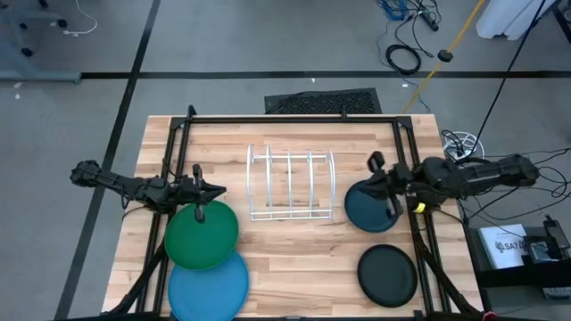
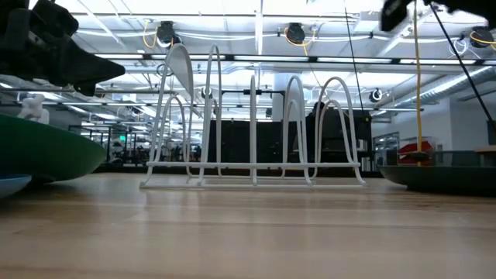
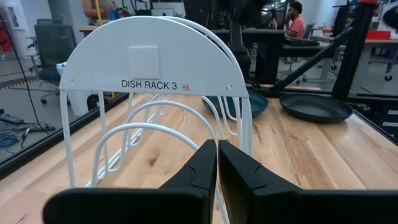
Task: Sort dishes
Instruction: Put the green plate into the white dish rack
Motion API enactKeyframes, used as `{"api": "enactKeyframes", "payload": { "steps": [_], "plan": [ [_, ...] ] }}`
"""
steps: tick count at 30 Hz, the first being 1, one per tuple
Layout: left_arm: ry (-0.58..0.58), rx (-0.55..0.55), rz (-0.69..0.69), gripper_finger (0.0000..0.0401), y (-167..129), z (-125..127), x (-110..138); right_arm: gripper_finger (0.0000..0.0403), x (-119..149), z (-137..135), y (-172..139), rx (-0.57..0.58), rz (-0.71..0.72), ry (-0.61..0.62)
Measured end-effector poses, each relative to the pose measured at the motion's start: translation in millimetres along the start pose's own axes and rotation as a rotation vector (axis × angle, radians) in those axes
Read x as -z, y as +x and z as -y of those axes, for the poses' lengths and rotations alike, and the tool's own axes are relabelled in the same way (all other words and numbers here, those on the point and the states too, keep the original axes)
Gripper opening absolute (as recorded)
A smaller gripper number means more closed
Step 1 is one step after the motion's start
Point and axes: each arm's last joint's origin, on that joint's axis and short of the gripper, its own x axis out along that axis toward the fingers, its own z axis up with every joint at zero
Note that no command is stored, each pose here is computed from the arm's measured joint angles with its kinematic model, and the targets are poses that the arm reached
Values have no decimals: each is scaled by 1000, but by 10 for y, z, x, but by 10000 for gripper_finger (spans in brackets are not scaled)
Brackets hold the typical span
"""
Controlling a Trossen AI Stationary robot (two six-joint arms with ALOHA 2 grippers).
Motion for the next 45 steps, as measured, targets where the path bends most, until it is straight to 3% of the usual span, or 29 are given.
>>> {"api": "enactKeyframes", "payload": {
  "steps": [10,16,19,23,28,37,41,45],
  "plan": [
    [-30,-44,56,28,-2,-13,-58,0,-274,-201,1253,-153,-125,74],
    [-339,-9,392,28,-77,-41,-392,0,-268,-377,2035,-200,-163,36],
    [-397,79,555,28,-157,-53,-566,0,-199,-432,2422,-210,-201,-1],
    [-379,292,718,28,-295,-46,-872,0,-50,-467,2880,-210,-250,-5],
    [-331,466,642,28,-369,-18,-1194,0,275,-461,3311,-194,-331,4],
    [-205,442,539,29,-373,-7,-1659,3,750,-476,3766,-295,-471,5],
    [-161,433,505,41,-357,3,-1792,35,844,-502,3818,-289,-614,-38],
    [-136,429,486,71,-306,27,-1837,90,962,-579,3843,-281,-650,-133]
  ]
}}
